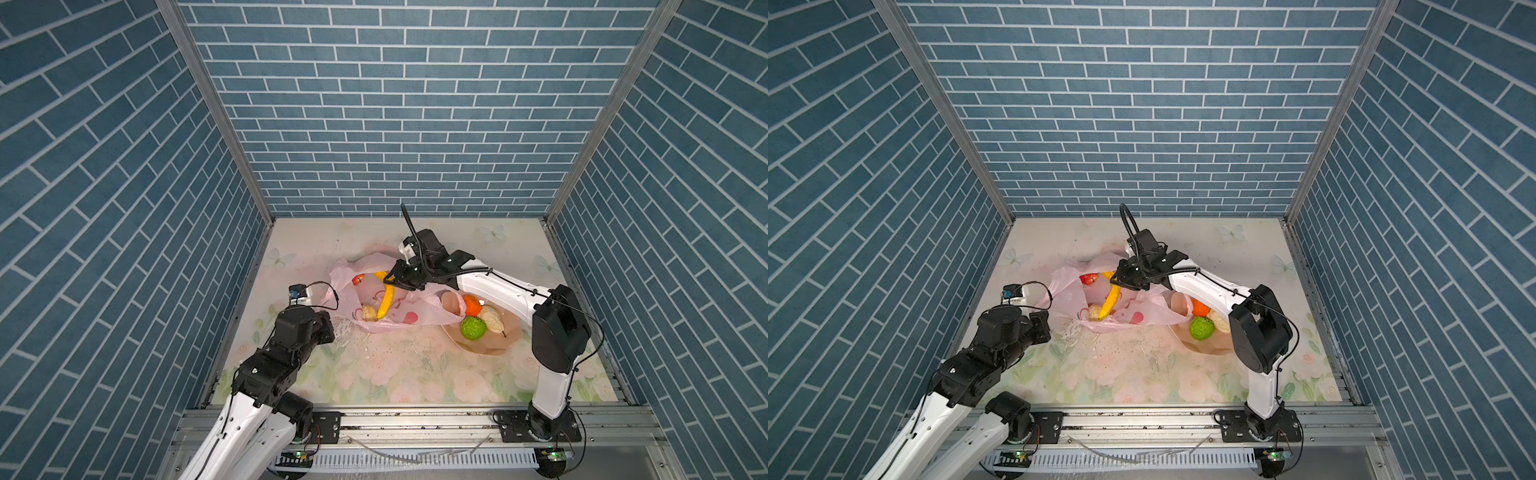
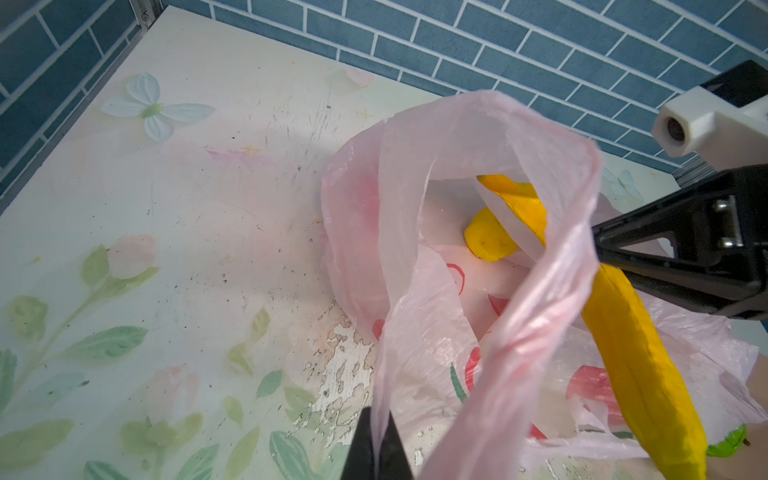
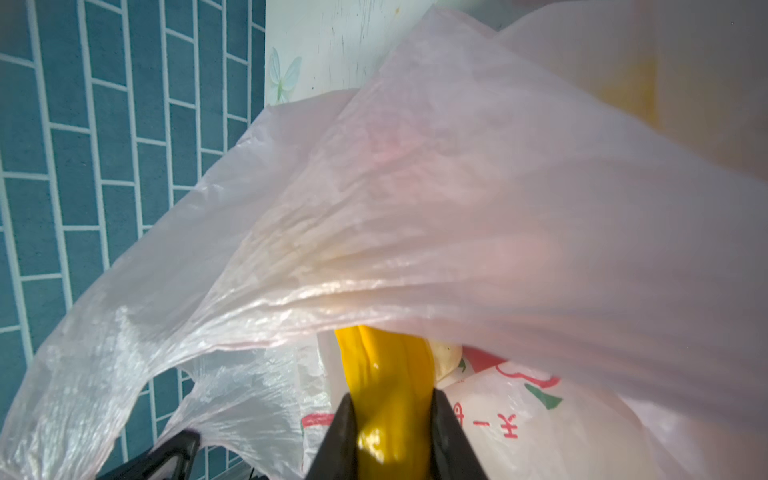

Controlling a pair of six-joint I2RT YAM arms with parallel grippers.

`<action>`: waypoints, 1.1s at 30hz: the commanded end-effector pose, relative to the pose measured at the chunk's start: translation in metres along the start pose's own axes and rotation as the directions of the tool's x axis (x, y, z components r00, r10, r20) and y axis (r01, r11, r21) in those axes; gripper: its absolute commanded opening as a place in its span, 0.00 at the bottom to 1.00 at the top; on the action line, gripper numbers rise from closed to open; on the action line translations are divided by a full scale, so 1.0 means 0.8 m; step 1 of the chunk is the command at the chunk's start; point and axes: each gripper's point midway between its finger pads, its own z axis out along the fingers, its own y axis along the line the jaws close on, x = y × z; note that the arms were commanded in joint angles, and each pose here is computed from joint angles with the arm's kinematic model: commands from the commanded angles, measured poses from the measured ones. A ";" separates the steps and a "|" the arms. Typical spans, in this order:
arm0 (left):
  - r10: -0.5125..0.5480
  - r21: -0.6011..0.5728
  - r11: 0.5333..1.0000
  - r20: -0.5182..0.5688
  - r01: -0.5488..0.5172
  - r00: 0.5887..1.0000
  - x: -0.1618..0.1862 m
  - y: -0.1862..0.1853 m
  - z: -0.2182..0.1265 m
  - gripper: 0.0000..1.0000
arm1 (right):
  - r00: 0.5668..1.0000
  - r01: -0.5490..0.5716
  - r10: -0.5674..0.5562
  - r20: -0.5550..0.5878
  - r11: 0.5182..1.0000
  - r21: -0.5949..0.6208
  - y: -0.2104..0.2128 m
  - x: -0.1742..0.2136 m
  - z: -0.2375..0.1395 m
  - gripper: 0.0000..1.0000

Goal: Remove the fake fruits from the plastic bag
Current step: 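Lift the yellow banana out of the bag toward the peach bowl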

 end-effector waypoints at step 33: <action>0.028 0.001 1.000 0.003 -0.028 1.000 0.001 0.002 -0.008 0.06 | 0.961 -0.021 -0.081 0.263 0.932 0.362 -0.137 0.050 -0.278 0.05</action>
